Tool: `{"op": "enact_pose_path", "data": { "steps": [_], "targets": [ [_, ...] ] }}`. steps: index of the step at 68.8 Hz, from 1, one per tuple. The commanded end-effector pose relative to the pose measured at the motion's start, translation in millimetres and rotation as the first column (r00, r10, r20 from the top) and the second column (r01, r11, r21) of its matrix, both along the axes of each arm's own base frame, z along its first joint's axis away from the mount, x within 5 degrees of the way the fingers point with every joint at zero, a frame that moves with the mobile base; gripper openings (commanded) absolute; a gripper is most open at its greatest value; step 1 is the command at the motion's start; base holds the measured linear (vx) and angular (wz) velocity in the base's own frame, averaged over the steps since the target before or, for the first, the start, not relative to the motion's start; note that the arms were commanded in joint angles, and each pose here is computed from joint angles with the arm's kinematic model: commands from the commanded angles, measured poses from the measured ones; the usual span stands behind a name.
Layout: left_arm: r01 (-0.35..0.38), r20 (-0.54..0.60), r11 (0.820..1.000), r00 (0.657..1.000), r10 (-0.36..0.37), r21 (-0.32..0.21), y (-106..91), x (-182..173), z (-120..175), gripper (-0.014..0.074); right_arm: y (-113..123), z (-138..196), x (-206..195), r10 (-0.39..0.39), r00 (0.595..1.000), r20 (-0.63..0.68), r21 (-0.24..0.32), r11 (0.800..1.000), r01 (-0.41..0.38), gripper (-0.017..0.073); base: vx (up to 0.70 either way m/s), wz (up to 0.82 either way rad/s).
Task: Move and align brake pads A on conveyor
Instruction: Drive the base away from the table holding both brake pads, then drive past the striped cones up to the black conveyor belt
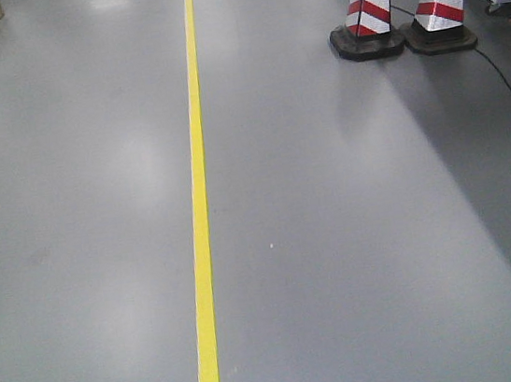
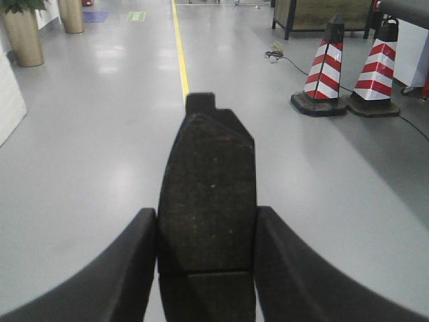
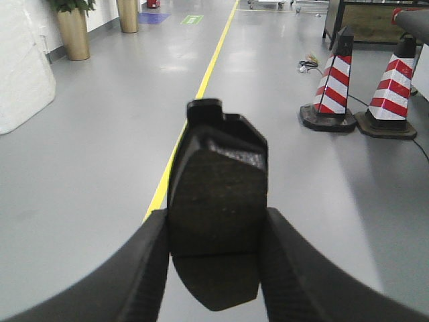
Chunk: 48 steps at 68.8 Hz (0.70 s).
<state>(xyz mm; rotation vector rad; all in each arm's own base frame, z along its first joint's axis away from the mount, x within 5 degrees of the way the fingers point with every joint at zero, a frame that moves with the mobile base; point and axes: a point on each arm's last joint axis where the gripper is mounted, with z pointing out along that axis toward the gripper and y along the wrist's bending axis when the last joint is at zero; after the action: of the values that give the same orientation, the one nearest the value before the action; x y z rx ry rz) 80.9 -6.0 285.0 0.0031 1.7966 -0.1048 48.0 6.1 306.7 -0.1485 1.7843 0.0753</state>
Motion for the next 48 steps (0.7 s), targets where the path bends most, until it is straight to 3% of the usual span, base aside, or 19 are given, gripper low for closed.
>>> {"op": "enact_pose_path", "data": {
  "steps": [1,48],
  "targets": [
    [0.005,0.122,1.0,0.993,-0.002,-0.017,-0.5,1.0,18.7,-0.0006,-0.1,18.1,0.2,-0.001,0.992,0.124,0.007,1.0,0.0,-0.001,0.77,-0.13],
    [0.005,0.122,1.0,0.993,-0.002,-0.017,-0.5,1.0,18.7,-0.0006,-0.1,18.1,0.2,-0.001,0.992,0.124,0.007,1.0,0.0,-0.001,0.8,0.0]
  ]
}}
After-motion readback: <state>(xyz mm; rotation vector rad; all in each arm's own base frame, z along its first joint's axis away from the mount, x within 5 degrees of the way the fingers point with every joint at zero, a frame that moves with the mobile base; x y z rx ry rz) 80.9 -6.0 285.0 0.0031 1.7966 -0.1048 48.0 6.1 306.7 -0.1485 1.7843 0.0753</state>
